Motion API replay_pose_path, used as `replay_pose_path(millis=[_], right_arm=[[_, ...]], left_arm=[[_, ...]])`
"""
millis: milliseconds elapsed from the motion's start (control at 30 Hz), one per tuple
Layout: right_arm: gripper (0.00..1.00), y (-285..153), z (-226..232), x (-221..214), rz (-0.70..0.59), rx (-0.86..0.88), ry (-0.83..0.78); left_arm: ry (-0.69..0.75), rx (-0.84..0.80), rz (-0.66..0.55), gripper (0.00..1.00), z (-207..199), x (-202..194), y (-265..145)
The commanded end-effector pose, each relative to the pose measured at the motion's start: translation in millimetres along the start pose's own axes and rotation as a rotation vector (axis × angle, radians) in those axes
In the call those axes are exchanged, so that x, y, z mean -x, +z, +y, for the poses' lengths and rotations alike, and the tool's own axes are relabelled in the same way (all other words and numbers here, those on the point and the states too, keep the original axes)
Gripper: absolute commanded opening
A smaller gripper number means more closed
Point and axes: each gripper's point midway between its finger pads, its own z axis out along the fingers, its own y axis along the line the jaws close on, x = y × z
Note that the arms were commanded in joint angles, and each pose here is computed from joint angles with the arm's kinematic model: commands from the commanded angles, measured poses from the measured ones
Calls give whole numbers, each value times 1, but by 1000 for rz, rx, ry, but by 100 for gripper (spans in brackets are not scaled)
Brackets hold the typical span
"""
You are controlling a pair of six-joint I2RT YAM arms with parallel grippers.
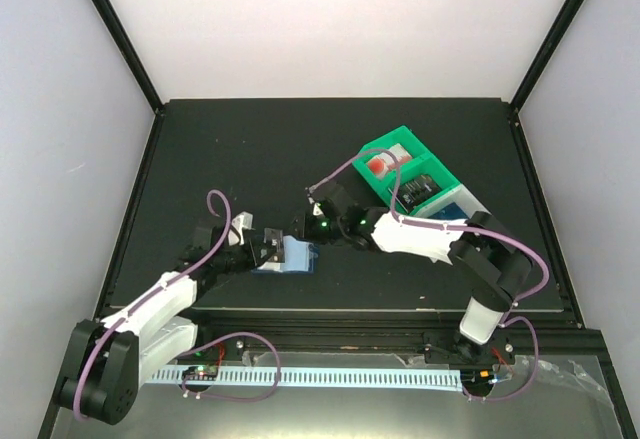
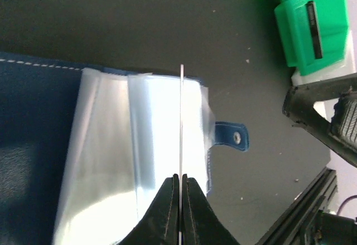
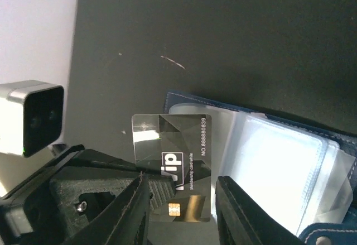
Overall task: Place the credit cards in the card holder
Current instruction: Insert the credit card into the card holder.
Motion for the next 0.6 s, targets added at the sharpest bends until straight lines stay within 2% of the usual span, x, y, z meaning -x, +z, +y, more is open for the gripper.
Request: replay_pose_path(millis=[0,167,433,567], right_arm=[[34,8,-39,-24,67,-286,-101],[31,11,-57,-35,109,-460,-172],[34,7,-65,-31,128,-697,-290],[34,5,-70,-33,144,-746,-304]], left_arm=[[25,68,8,2,7,4,-3],[50,57,17,2,6,6,-1],[45,37,77,2,7,1,7],[42,35,79,2,10,-1,9]])
